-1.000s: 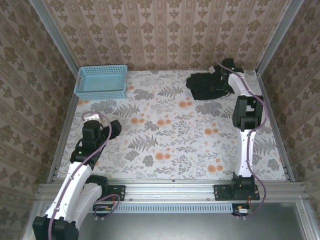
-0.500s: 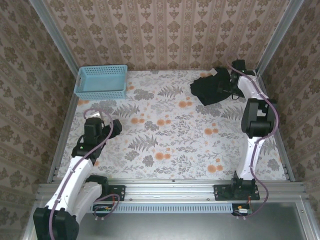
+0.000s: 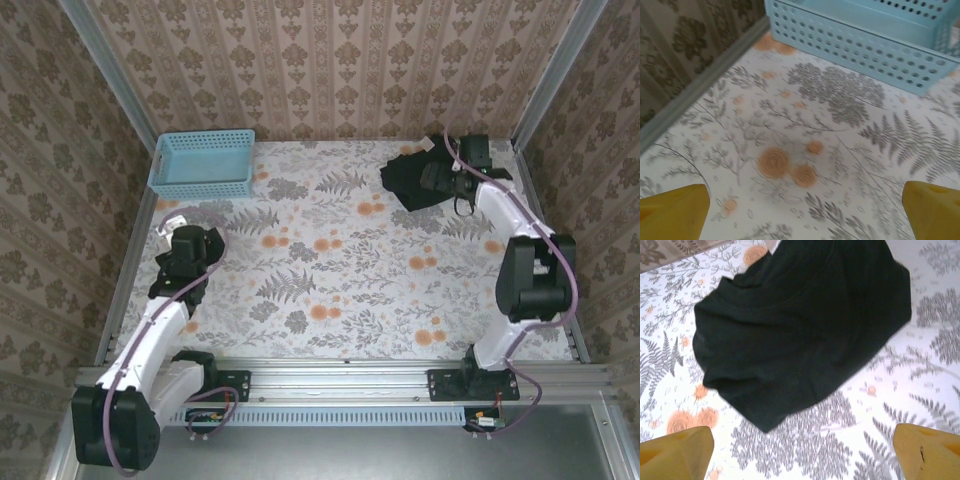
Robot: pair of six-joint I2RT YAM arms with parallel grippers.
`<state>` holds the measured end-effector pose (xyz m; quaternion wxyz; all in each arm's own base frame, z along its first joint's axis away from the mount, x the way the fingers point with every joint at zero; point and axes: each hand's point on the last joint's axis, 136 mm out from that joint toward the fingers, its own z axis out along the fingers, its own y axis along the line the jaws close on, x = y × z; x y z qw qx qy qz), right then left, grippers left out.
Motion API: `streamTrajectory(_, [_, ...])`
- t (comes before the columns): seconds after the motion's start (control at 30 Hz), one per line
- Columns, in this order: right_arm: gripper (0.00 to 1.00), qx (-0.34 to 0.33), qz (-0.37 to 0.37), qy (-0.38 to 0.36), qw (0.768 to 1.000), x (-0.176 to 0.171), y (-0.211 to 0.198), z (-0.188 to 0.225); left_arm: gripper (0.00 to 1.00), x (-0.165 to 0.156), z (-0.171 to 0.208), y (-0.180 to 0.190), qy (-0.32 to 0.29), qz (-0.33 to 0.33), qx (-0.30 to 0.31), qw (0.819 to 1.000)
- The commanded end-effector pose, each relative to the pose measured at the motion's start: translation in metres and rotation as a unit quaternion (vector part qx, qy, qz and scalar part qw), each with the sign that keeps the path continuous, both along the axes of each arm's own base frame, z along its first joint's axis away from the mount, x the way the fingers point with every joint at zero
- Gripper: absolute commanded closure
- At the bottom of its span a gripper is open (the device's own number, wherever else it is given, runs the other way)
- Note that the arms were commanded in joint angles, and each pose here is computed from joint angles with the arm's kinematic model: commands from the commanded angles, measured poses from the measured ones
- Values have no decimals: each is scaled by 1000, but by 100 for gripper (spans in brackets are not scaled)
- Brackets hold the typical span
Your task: Fold the inside-out t-shirt
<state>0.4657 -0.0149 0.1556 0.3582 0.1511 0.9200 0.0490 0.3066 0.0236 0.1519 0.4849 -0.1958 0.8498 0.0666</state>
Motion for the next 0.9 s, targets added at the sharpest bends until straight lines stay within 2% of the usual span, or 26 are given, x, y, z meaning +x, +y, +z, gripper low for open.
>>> streamTrajectory(0.0, [0, -3, -45, -100, 994, -13, -14, 28, 0, 10, 1, 23, -16, 27, 85, 996])
streamTrajectory(0.07, [0, -21, -49, -121, 991, -23, -19, 25, 0, 18, -1, 24, 0, 22, 94, 995])
streamTrajectory(0.17, [0, -30, -8, -144, 989, -17, -9, 21, 0, 30, -5, 22, 5, 10, 104, 995])
streamTrajectory(0.3, [0, -4, 59, -52, 997, 14, 13, 7, 0, 37, -4, 18, 6, 1, 95, 995])
streamTrajectory(0.43, [0, -44, 51, 48, 997, 45, 4, -27, 0, 32, 2, 19, -8, 6, 87, 996])
streamTrajectory(0.7, [5, -7, 93, 102, 990, 99, 20, -58, 0, 14, 18, 33, -37, 60, 73, 995])
streamTrajectory(0.87, [6, 2, 72, 148, 986, 119, 15, -87, 0, 12, 22, 34, -38, 72, 65, 995])
